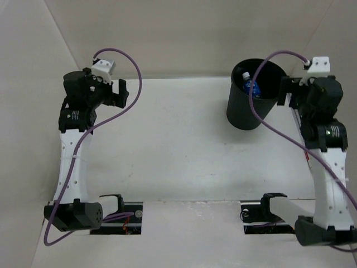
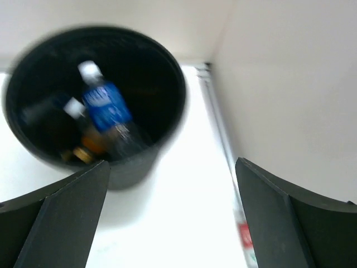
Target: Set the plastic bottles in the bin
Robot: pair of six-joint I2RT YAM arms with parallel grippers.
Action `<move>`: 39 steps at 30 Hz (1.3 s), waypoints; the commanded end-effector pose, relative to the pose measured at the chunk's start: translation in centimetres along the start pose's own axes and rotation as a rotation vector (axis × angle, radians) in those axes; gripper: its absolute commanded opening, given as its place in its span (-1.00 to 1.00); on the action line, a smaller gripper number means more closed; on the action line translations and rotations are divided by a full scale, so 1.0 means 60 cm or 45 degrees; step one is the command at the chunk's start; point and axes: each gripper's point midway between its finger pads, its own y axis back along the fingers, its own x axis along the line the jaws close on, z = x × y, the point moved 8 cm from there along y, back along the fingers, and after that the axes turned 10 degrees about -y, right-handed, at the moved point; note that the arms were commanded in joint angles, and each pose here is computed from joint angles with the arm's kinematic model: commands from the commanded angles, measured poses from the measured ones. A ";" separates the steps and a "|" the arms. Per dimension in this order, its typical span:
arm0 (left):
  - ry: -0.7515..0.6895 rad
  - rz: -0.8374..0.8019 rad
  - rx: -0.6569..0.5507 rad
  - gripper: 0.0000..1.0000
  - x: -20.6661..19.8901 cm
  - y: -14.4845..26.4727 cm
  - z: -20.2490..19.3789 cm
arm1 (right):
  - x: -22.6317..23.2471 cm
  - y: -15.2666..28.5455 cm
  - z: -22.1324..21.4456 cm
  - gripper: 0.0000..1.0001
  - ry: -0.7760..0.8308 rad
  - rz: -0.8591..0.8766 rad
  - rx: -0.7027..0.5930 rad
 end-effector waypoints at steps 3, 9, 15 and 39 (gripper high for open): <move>-0.193 0.075 0.102 1.00 0.001 -0.014 -0.009 | -0.046 0.083 -0.113 1.00 0.185 -0.008 0.266; -0.217 0.086 0.084 1.00 0.000 -0.010 -0.006 | -0.114 0.154 -0.236 1.00 0.346 -0.241 0.246; -0.239 0.056 0.097 1.00 -0.011 -0.014 -0.020 | -0.165 0.149 -0.359 1.00 0.518 -0.456 0.310; -0.212 0.009 0.046 1.00 -0.019 -0.017 0.004 | -0.342 0.082 -0.401 1.00 0.554 -0.522 0.455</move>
